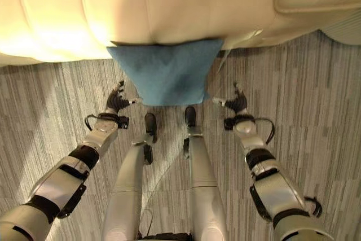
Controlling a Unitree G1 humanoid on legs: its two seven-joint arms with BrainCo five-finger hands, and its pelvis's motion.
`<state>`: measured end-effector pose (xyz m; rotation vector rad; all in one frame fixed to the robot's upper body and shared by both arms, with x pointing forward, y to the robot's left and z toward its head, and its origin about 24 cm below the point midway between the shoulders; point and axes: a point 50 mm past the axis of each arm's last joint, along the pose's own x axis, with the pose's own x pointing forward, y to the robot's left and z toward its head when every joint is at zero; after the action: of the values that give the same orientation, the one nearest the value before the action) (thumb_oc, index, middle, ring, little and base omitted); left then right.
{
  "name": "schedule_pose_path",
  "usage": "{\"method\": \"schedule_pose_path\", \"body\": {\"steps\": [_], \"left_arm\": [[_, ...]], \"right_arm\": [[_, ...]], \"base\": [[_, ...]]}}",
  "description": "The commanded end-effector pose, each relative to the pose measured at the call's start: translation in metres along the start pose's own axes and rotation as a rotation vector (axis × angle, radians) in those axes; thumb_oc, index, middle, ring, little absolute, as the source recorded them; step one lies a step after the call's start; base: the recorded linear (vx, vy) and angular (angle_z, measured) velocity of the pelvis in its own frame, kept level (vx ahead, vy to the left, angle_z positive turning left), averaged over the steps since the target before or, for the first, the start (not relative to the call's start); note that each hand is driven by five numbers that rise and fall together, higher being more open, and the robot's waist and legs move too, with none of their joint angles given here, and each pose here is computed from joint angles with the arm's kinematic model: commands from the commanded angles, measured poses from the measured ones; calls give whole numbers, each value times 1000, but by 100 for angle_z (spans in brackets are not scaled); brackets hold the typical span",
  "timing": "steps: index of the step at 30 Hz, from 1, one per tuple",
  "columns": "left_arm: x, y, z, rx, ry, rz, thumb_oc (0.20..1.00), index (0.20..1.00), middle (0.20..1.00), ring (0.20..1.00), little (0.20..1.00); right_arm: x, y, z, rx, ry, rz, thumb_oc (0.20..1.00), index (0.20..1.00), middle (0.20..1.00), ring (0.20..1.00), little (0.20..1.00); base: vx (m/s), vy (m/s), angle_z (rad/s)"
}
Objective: Pick up all the scattered cushions and arrange them neatly on the sofa.
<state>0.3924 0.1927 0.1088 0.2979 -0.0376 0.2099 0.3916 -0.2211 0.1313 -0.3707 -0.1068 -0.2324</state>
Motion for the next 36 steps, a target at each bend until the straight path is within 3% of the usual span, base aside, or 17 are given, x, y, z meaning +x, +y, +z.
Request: {"method": "schedule_pose_path", "body": {"steps": [1, 6, 11, 14, 27, 30, 34, 35, 36], "left_arm": [[-14, 18, -42, -32, 139, 111, 1000, 1000, 1000, 1000, 1000], [15, 44, 15, -58, 6, 169, 1000, 1000, 1000, 1000, 1000], [29, 51, 72, -136, -145, 176, 1000, 1000, 1000, 1000, 1000], [30, 49, 83, -131, -177, 163, 1000, 1000, 1000, 1000, 1000], [27, -5, 138, -176, -327, 14, 1000, 1000, 1000, 1000, 1000], [17, -32, 163, -245, -402, -55, 1000, 1000, 1000, 1000, 1000], [10, -40, 179, -327, -454, -84, 1000, 1000, 1000, 1000, 1000], [7, -43, 183, -358, -469, -102, 551, 551, 551, 551, 551], [7, -43, 183, -358, -468, -102, 442, 442, 442, 442, 442]], "right_arm": [[-28, -9, -54, -12, 132, -49, 1000, 1000, 1000, 1000, 1000], [3, -26, -2, -19, -5, -107, 1000, 1000, 1000, 1000, 1000], [17, -31, 38, -8, -119, -119, 1000, 1000, 1000, 1000, 1000], [19, -31, 45, 1, -139, -116, 1000, 1000, 1000, 1000, 1000], [28, 5, 110, -38, -317, 5, 1000, 1000, 1000, 1000, 1000], [23, 36, 147, -6, -427, 96, 1000, 1000, 1000, 1000, 1000], [12, 62, 170, 48, -505, 175, 1000, 1000, 1000, 1000, 1000], [7, 71, 177, 82, -526, 218, 250, 250, 250, 250, 250], [7, 71, 177, 82, -525, 218, 200, 200, 200, 200, 200]], "base": [[51, -23, 6], [45, 10, 6], [18, 59, -4], [9, 23, -5], [6, -9, 0], [18, -54, 1], [11, -23, 1], [16, -30, 0], [22, -46, 0]]}}
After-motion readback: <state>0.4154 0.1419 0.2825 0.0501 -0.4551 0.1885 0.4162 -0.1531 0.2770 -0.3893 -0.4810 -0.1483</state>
